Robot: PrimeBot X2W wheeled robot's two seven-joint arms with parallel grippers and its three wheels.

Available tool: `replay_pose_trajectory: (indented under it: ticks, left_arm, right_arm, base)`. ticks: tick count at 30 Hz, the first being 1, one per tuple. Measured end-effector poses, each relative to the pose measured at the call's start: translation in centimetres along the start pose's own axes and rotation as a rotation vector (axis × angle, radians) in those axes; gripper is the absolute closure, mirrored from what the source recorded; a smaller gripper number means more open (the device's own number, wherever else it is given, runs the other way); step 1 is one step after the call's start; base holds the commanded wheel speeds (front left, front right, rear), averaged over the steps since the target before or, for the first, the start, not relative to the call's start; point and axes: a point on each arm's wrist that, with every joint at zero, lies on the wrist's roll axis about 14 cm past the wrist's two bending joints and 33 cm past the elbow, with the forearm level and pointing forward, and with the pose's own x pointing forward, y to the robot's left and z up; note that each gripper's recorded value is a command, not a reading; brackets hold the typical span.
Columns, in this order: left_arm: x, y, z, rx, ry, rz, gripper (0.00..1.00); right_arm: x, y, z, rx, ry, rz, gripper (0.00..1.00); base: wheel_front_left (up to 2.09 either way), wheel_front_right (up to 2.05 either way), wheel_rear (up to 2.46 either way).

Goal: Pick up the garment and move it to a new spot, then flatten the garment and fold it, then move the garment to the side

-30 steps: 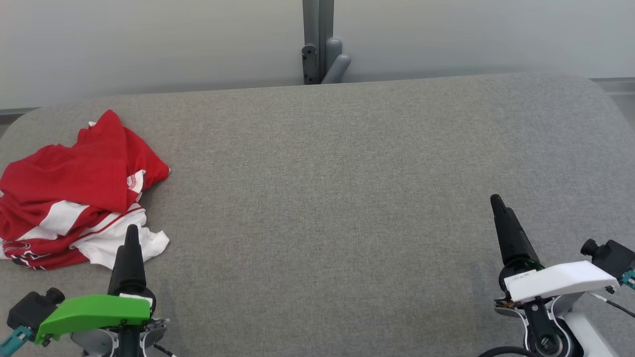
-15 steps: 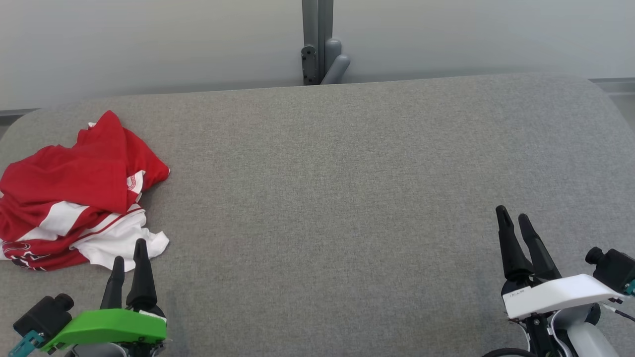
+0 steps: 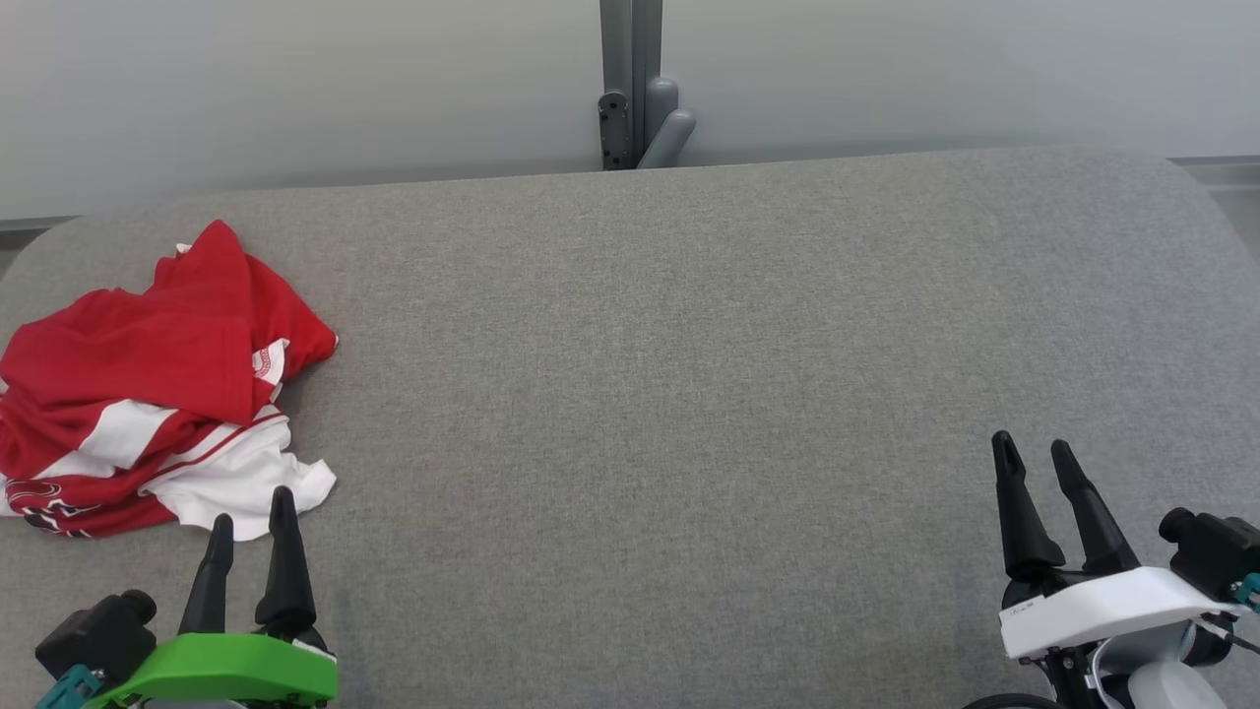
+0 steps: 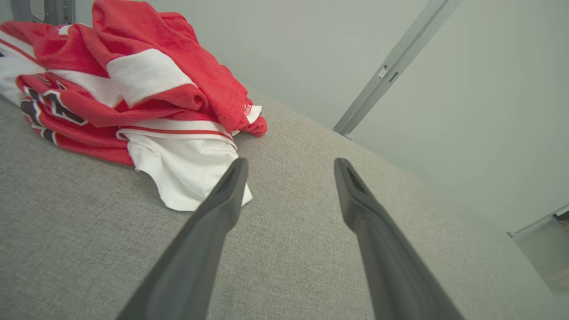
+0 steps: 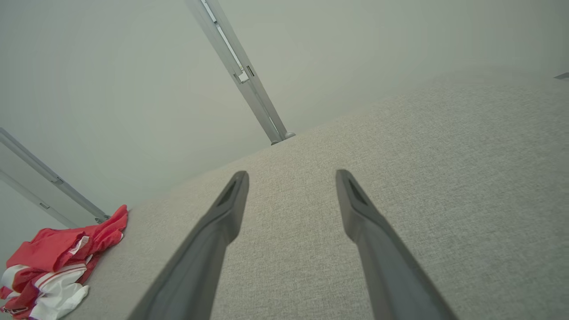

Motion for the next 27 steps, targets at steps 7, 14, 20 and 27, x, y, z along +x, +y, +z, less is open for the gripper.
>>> replay_pose_trajectory:
  ticks: [7,14,20,27]
  left_arm:
    - [-0.1,-0.3,0.1,0.085,-0.007,-0.024,0.0]
    - [-0.6,-0.4,-0.2,0.157,0.002,-0.043,0.0]
    - [-1.0,-0.3,-0.4,0.228,0.009,-0.058,0.0]
    - [-1.4,-0.2,-0.5,0.293,0.006,-0.069,0.0]
  right_arm:
    - [-0.3,-0.2,0.1,-0.093,-0.001,-0.001,0.0]
    - [-0.5,-0.3,0.0,-0.16,0.001,-0.001,0.0]
    - [-0.8,-0.5,-0.1,-0.233,0.01,-0.002,0.0]
    - [-1.0,-0.5,-0.2,-0.301,0.015,-0.001,0.0]
  base:
    - [0.0,0.0,0.0]
    - [0.0,0.0,0.0]
    - [0.0,0.0,0.0]
    - [0.0,0.0,0.0]
